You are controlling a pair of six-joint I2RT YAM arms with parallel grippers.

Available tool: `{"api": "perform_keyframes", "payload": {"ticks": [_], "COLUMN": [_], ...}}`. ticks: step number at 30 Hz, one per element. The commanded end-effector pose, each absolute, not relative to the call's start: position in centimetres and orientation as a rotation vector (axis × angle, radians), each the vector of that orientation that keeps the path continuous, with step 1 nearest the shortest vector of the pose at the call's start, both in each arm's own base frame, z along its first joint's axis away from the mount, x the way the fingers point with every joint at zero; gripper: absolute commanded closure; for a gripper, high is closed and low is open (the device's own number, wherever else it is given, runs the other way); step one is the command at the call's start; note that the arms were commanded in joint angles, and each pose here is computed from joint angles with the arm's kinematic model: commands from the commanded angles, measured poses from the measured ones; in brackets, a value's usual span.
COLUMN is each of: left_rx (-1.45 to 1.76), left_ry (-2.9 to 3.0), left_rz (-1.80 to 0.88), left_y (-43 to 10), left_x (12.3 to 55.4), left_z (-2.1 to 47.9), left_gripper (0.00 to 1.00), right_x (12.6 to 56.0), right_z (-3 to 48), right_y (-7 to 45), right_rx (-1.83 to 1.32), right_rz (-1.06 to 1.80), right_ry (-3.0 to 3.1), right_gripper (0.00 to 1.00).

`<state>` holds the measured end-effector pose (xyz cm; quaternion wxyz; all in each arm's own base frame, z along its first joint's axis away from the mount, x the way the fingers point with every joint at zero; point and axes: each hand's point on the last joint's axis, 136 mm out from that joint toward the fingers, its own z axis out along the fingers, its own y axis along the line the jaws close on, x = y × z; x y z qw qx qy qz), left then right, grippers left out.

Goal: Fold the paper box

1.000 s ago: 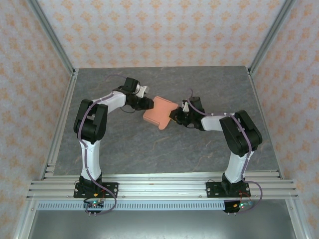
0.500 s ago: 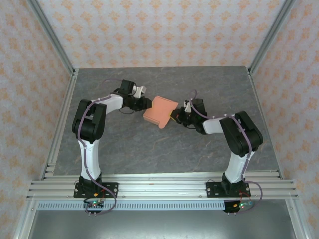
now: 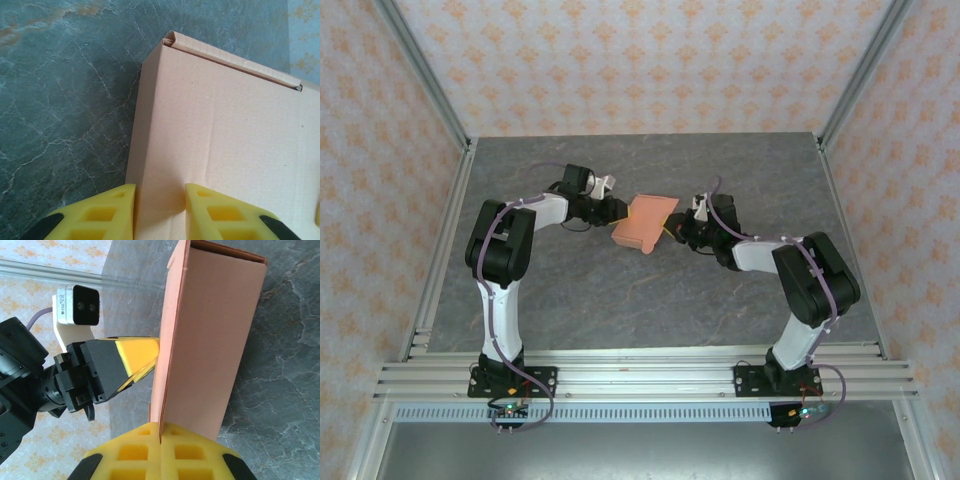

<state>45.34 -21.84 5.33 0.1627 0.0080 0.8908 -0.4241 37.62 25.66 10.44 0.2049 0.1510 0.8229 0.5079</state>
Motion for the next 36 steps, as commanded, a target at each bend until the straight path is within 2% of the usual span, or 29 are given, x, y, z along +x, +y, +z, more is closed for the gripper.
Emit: {"api": "perform_keyframes", "payload": {"ticks": [1, 36], "left_rx": [0.077, 0.137], "left_ry": [2.620, 2.621], "left_rz": [-1.272, -1.302], "left_y": [-24.4, -26.1], "left_x": [42.8, 42.0], "left_z": [3.9, 3.8], "left_gripper": [0.72, 0.68], "right_x": [38.2, 38.4], "right_z": [12.5, 15.1], "right_y": [26.1, 25.7], "right_rx": [0.366, 0.356], "right_rz": [1.408, 1.353], "right_ry": [2.242, 2.214], "right_gripper": [1.00, 1.00]}}
